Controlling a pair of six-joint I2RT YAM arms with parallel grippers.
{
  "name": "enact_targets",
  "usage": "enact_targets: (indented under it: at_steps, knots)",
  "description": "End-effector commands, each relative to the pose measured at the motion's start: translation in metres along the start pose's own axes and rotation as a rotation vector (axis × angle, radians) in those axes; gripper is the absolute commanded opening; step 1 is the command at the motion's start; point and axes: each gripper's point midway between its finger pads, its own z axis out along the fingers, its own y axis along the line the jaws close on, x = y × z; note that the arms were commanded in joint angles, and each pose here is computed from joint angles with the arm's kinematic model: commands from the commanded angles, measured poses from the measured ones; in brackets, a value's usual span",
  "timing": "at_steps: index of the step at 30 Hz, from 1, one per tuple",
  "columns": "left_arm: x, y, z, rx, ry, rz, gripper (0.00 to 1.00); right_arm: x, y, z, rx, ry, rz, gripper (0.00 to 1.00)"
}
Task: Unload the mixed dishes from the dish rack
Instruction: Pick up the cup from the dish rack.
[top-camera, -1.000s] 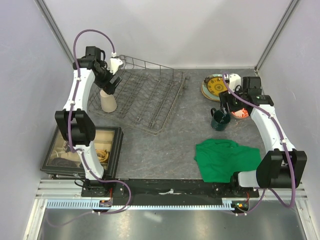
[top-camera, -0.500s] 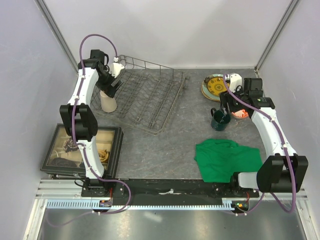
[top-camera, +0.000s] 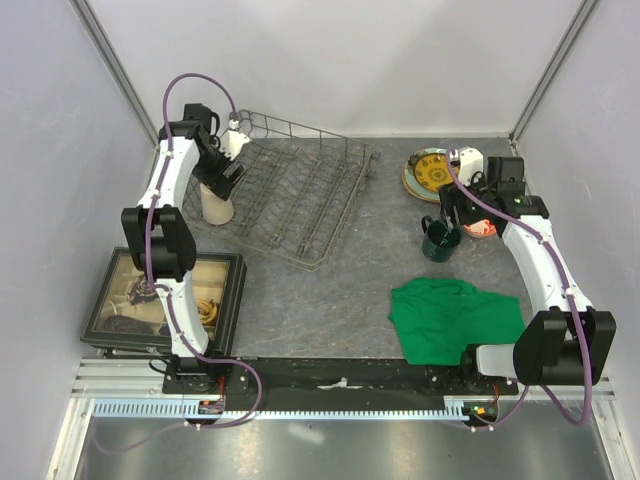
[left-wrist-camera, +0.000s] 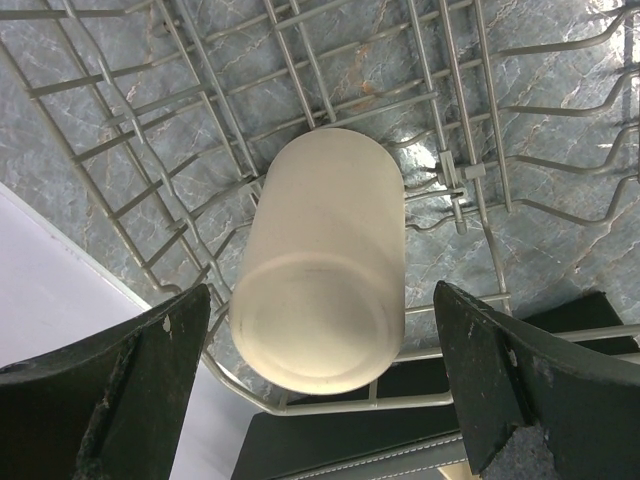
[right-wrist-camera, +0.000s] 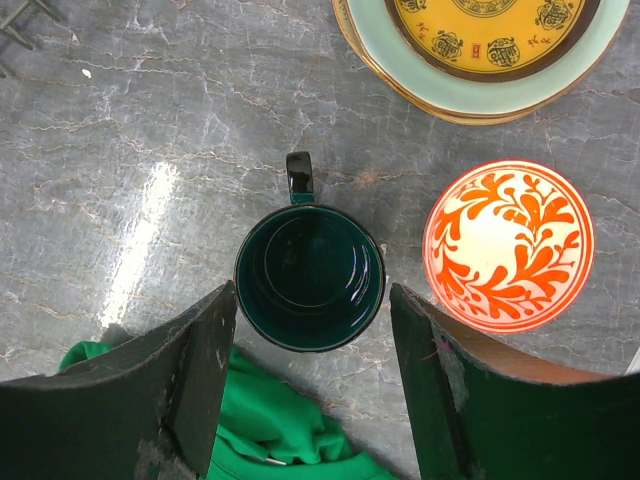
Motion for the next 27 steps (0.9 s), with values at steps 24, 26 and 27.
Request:
enact_targets:
  at_steps: [24, 26, 27]
  knots:
    - [-0.001, -0.003, -0.001, 0.041, 0.008, 0.028, 0.59, 0.001, 0.001, 0.003, -0.008, -0.026, -0.002, 0.71]
    - [-0.003, -0.002, -0.006, 0.038, 0.002, 0.024, 0.58, 0.001, 0.001, 0.003, -0.006, -0.026, -0.001, 0.7]
    - [-0.008, 0.0, -0.01, 0.028, -0.012, 0.025, 0.57, 0.001, 0.001, 0.003, -0.006, -0.026, -0.001, 0.71]
